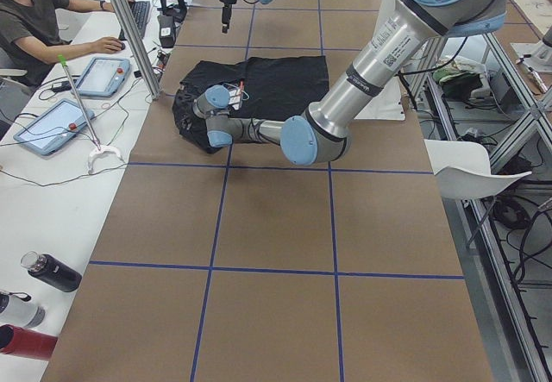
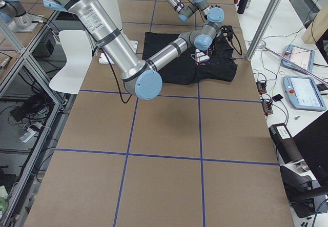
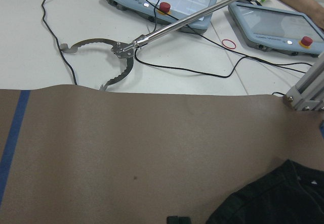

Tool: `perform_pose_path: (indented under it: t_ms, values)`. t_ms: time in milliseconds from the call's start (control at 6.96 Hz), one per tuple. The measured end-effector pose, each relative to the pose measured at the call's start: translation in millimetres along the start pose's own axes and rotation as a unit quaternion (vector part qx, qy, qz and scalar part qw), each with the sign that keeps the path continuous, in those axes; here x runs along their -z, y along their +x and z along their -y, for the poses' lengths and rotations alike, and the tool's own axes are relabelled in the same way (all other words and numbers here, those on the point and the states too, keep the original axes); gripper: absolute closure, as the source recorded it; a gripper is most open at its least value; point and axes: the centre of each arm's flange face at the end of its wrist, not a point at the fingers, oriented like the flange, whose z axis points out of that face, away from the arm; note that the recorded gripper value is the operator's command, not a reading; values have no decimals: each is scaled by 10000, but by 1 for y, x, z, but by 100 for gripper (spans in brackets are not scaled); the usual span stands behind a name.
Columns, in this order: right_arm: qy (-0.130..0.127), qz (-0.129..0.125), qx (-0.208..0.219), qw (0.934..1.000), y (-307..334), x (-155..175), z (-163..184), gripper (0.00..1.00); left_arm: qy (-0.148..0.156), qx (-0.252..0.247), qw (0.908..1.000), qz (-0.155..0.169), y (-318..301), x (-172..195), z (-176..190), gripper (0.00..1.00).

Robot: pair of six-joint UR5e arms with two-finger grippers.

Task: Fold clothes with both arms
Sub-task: 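Fold the sleeve inward onto the chest with the left gripper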

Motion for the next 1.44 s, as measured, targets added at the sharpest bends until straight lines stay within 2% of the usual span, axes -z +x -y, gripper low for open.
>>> perform_pose_path:
  t_ms: [144, 431, 575, 862, 1006, 1150, 1293, 1437]
  values:
    - [2, -10, -5, 10000, 3, 0, 0, 0, -100, 255, 9996, -54, 22, -2, -13, 100]
    - [16, -16, -16, 10000, 6, 2, 2, 0, -176, 550, 9983, 7, 83, -8, -11, 100]
    - [27, -28, -31, 10000, 9, 3, 3, 0, -117, 601, 9981, 94, 108, -13, -3, 100]
    - [51, -58, -36, 10000, 16, 6, 6, 0, 55, 613, 9978, 251, 119, -21, 4, 100]
    - [59, -63, -32, 10000, 17, 7, 7, 0, 103, 612, 9976, 300, 117, -23, 5, 63]
    - [60, -65, -30, 10000, 18, 7, 7, 0, 127, 613, 9976, 309, 117, -24, 6, 8]
    - [63, -67, -30, 10000, 18, 7, 7, 0, 149, 619, 9976, 285, 117, -23, 8, 1]
    - [63, -67, -28, 10000, 18, 7, 7, 0, 196, 645, 9976, 168, 120, -19, 12, 1]
